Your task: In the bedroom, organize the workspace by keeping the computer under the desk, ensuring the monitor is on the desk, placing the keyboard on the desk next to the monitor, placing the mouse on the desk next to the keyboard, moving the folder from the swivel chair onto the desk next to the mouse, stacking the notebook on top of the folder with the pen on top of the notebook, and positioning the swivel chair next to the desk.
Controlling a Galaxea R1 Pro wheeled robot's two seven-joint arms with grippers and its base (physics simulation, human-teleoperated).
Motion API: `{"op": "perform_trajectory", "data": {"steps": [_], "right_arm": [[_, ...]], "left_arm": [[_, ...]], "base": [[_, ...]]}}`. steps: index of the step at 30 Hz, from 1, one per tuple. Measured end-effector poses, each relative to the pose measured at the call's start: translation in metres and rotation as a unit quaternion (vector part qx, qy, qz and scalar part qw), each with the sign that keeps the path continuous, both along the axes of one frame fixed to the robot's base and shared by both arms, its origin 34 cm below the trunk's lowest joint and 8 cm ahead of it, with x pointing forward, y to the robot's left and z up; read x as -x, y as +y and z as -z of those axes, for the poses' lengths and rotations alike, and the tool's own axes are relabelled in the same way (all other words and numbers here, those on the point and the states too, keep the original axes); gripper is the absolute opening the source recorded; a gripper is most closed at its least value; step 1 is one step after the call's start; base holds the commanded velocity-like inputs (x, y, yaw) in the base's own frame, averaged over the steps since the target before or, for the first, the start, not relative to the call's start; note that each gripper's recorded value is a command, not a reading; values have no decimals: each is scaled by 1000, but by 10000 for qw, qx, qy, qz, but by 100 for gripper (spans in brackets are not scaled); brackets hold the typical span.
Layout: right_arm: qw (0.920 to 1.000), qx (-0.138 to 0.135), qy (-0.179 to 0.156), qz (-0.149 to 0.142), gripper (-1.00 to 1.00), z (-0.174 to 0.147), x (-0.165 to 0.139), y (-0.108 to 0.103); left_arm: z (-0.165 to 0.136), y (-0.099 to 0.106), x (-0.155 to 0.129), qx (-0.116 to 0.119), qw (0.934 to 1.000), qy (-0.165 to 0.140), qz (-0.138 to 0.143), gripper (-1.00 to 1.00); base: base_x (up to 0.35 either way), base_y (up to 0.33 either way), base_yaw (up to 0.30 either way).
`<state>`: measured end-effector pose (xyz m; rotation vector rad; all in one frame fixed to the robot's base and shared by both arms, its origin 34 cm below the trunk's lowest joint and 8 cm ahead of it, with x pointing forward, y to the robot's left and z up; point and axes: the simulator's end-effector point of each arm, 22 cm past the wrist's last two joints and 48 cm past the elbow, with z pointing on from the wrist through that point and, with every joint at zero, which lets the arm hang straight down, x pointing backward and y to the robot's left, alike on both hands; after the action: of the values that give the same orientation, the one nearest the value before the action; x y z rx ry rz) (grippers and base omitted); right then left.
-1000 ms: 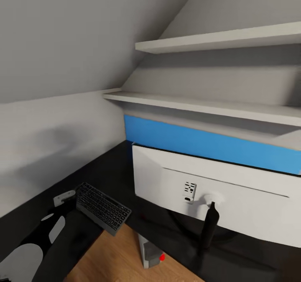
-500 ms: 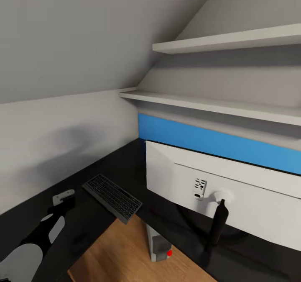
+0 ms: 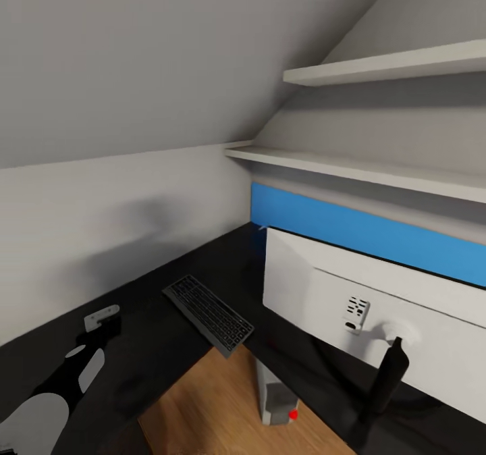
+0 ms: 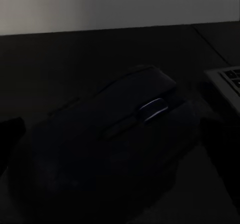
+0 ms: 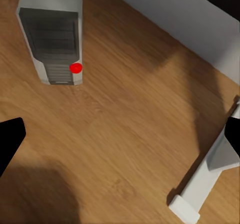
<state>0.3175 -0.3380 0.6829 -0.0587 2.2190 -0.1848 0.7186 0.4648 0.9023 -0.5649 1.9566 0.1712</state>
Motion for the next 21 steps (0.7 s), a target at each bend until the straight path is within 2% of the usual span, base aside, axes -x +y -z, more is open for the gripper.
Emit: {"op": "perform_trajectory", "data": {"steps": [9,17,21], "right_arm": [[9999,-12,17,-104,100,1,0,5],[9994,-22,47,-349,100,2,0,13],[9994,-29,59,-353,100,2,1,14]], "left_arm": [[3,0,2,9,10000,37,-5,-100],[5,2,3,3,10000,50,-19,-100],[6,2,3,3,10000,59,-21,-100]], "base": [[-1,-1,277],[-183,-146,276],[-64,-53,262]]}}
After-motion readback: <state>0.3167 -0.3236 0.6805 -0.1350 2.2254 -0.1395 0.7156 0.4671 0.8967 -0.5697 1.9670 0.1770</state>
